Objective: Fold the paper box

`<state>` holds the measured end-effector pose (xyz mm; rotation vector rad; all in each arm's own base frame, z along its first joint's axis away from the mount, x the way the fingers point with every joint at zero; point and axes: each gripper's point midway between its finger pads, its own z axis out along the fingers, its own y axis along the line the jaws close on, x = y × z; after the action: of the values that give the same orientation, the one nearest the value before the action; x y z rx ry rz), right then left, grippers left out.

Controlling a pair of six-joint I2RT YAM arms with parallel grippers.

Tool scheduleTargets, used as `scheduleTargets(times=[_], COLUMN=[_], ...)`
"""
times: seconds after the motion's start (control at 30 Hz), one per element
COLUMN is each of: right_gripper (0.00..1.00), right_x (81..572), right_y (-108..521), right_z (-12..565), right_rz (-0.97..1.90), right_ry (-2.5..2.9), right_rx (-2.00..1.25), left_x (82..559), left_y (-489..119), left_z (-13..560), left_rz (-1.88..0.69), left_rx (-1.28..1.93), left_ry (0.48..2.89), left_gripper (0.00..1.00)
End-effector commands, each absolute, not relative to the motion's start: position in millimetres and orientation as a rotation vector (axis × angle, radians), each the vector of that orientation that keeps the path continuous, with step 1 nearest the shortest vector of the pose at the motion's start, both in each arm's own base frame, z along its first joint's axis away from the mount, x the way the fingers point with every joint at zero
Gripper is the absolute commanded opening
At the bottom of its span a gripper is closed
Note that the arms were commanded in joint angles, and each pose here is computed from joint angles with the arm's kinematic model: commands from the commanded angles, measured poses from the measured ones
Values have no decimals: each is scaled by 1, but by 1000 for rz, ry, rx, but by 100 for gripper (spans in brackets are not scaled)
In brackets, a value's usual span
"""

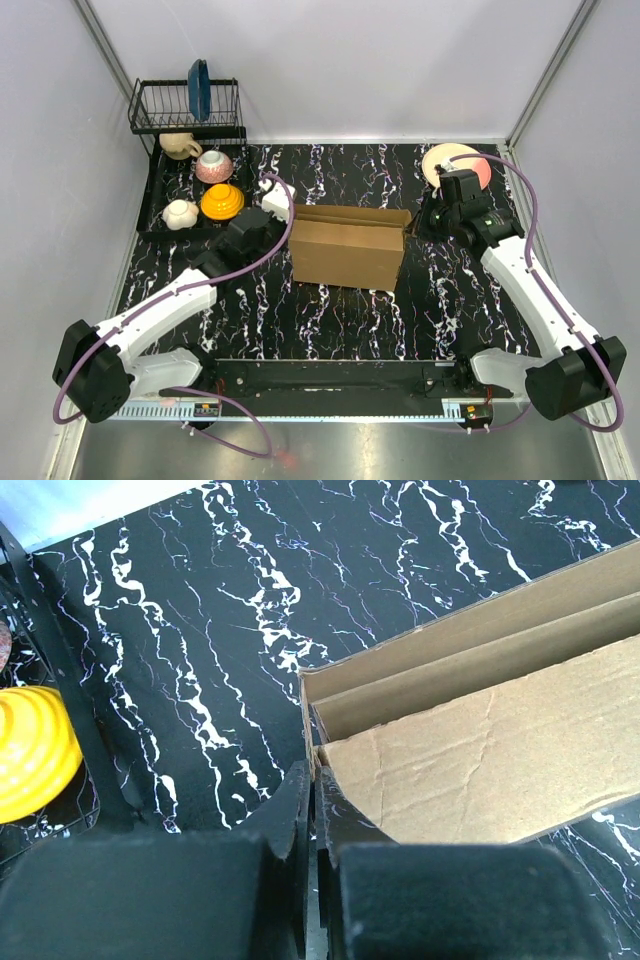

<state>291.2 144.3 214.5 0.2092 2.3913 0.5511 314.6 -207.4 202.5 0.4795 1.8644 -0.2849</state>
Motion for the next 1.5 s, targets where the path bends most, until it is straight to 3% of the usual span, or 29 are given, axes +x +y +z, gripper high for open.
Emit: scheduleTargets(times=[0.0, 0.3, 0.8, 1.47], right_gripper=[0, 0, 0, 0], right_x=[294, 292, 275, 276], right_y=[165, 176, 155, 138], right_z=[243, 240, 192, 181], right_rz=[713, 803, 676, 540], right_ry=[2333, 2337, 2335, 2323], right_rx=[202, 222, 120, 84], left_x=[314, 310, 306, 295], left_y=[-214, -217, -220, -231], left_z=[207, 205, 219, 268], left_rz=[-272, -272, -330, -509], left_rx=[516, 522, 478, 365], left_ry=[1853, 1849, 1824, 1812], left_gripper=[0, 0, 0, 0])
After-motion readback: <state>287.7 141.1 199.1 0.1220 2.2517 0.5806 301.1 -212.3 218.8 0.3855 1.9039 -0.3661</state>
